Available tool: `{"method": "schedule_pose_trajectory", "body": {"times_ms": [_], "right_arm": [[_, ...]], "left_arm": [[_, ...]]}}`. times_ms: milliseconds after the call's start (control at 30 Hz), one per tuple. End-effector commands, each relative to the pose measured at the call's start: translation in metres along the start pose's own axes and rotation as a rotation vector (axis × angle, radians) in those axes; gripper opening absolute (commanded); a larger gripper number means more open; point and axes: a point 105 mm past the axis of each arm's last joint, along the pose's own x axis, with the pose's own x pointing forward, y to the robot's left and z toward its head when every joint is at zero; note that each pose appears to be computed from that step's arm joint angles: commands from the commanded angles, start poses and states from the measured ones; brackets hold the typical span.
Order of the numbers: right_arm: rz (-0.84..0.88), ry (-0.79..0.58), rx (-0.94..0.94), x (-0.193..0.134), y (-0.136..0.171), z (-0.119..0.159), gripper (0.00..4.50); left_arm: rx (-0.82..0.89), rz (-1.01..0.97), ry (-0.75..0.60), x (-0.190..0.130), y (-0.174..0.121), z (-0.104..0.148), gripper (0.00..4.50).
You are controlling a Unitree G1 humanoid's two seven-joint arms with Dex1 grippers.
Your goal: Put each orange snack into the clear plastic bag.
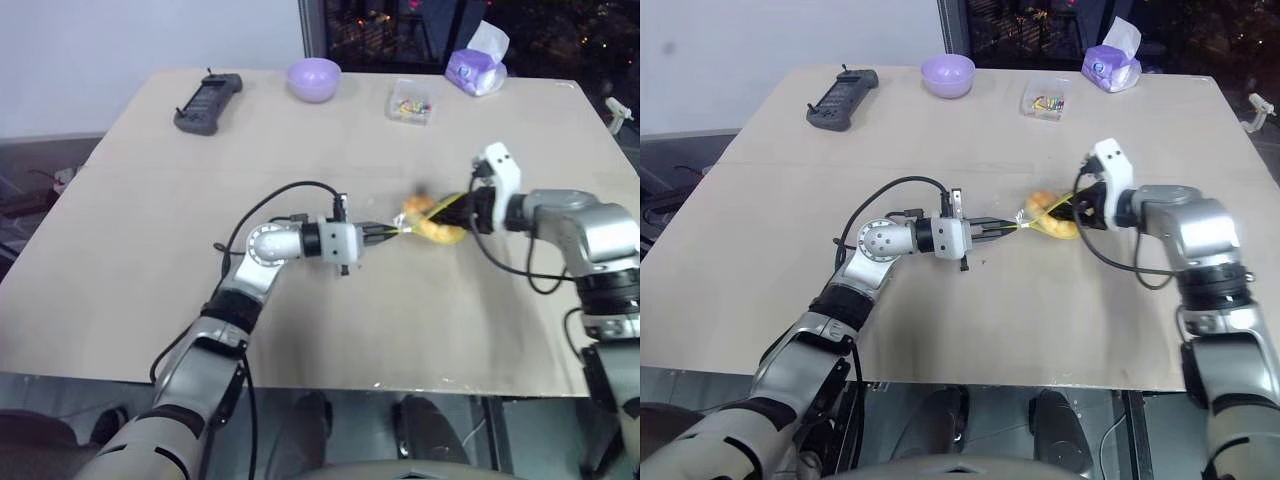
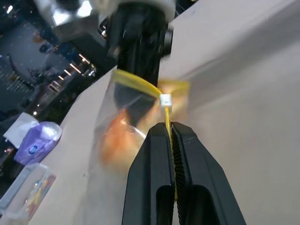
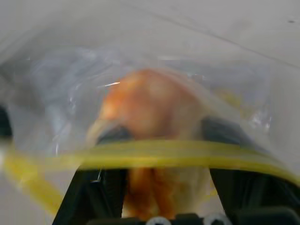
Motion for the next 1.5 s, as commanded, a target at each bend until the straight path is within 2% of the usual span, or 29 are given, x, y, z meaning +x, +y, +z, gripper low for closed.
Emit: {"method": "schedule_pose_trajectory", "body": {"times_ms": [33,200,333,400,467,533,633,667,767,833,1000,1100,1300,1400,1500], "right_arm": [[0.041,-0.053,-0.077,-0.027,0.003,0.013,2.78],[0.019,-0.068,-0.062,-0.037,-0.003,0.009,2.78],[0.083,-0.117,-0.091,-0.055,0.009,0.006,2.78],[-0.021,-0.132,-0.147,-0.063,-0.009,0.006,2.78],[-0.128,-0.081,-0.228,-0.068,-0.027,-0.002,2.78],[-0.147,0.029,-0.331,-0.076,-0.034,-0.017,2.78],[-0.078,0.01,-0.389,-0.089,-0.023,-0.006,2.78],[-0.116,0.044,-0.449,-0.09,-0.028,-0.007,2.78],[-0.194,0.199,-0.617,-0.084,-0.043,-0.026,2.78],[-0.142,0.232,-0.669,-0.073,-0.034,-0.037,2.78],[-0.103,0.215,-0.714,-0.05,-0.021,-0.045,2.78],[-0.142,0.173,-0.728,-0.037,-0.021,-0.043,2.78],[-0.177,0.109,-0.698,-0.028,-0.021,-0.036,2.78],[-0.172,0.091,-0.684,-0.027,-0.019,-0.036,1.94],[-0.176,0.09,-0.679,-0.026,-0.02,-0.037,0.54]], "left_arm": [[0.015,0.035,-0.027,-0.001,0.008,0.007,0.0],[0.007,0.04,-0.025,-0.001,0.008,0.006,0.0],[0.005,0.041,-0.029,0.0,0.008,0.006,0.0],[0.005,0.04,-0.031,0.0,0.007,0.007,0.0],[0.004,0.038,-0.034,0.0,0.006,0.007,0.0],[0.003,0.036,-0.036,0.001,0.006,0.008,0.0],[0.003,0.035,-0.036,0.0,0.006,0.008,0.0],[0.003,0.035,-0.036,0.0,0.006,0.008,0.0],[0.001,0.035,-0.035,0.001,0.007,0.008,0.0],[0.001,0.037,-0.035,0.001,0.007,0.008,0.0],[0.0,0.042,-0.031,0.0,0.007,0.007,0.0],[-0.001,0.045,-0.03,0.0,0.006,0.007,0.0],[-0.005,0.05,-0.028,-0.001,0.006,0.007,0.0],[-0.005,0.051,-0.027,-0.001,0.005,0.006,0.0],[-0.004,0.05,-0.029,-0.002,0.006,0.007,0.0]]}}
